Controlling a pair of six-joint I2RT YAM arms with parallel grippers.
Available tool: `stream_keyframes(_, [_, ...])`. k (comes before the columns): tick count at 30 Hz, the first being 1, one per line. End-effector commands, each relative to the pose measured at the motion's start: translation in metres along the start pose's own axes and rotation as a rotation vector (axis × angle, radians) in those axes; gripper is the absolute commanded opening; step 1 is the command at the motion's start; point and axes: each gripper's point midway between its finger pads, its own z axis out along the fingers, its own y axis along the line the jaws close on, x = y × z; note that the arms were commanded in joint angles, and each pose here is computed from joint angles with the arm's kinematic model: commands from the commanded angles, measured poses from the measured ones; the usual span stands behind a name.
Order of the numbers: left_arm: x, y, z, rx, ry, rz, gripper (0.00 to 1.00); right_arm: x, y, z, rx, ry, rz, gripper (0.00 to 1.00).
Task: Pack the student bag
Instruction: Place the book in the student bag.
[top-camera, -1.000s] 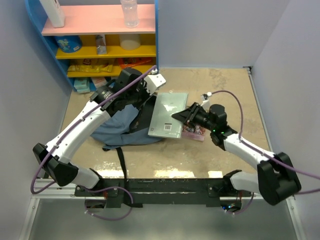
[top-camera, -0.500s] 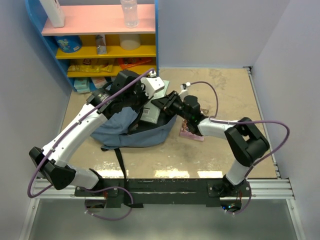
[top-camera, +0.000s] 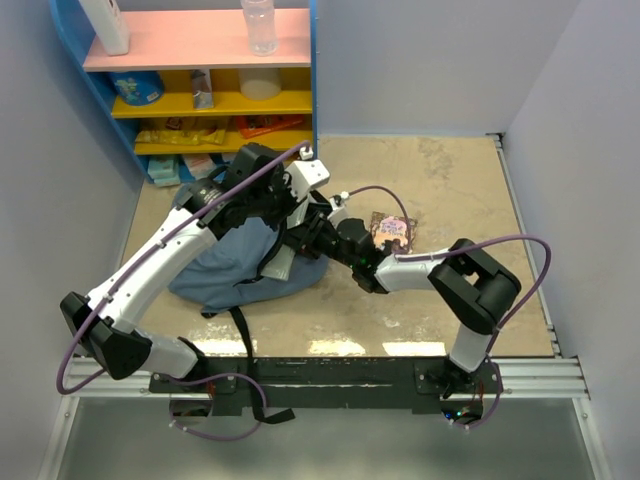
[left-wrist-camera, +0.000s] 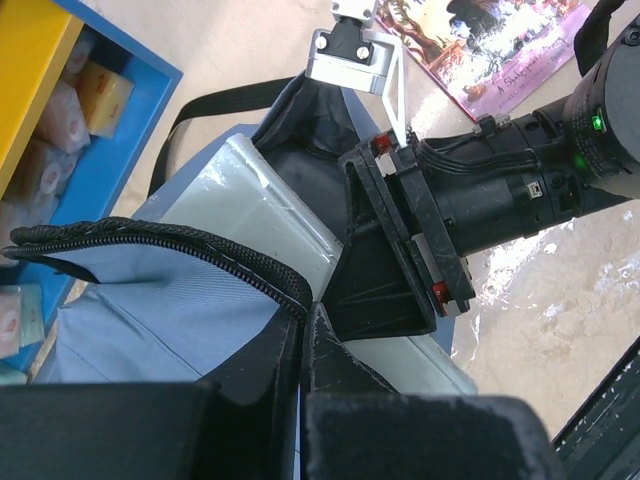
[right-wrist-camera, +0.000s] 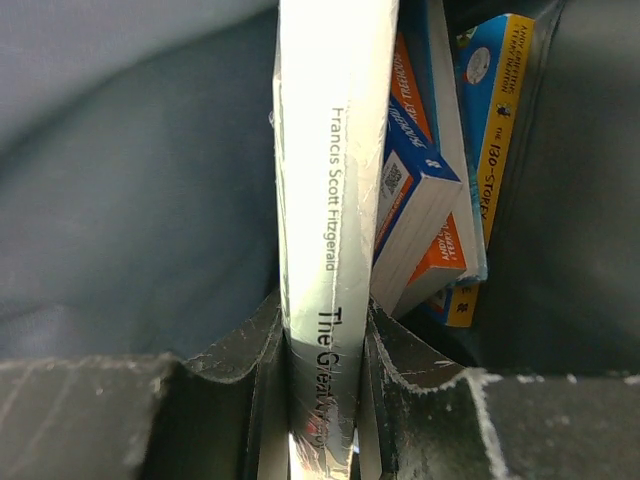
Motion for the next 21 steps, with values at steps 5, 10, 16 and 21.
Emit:
stream_keyframes(5, [-0.041,-0.007,-0.011,0.044,-0.163,0.014,0.00,0.027,0.056,0.016,-0.138,0.101,-0.076,0.00])
stream_keyframes(10, [-0.044,-0.017,-0.012,0.103,-0.178,0.023,0.00,0.041,0.074,0.050,-0.178,0.198,-0.094,0.00])
stream_keyframes(16, [-0.048,-0.042,-0.019,0.248,-0.204,0.048,0.00,0.031,0.069,0.087,-0.128,0.152,-0.142,0.04])
stream_keyframes(21, [-0.044,-0.039,-0.016,0.228,-0.191,0.053,0.00,0.025,0.051,0.090,-0.034,0.124,-0.188,0.62])
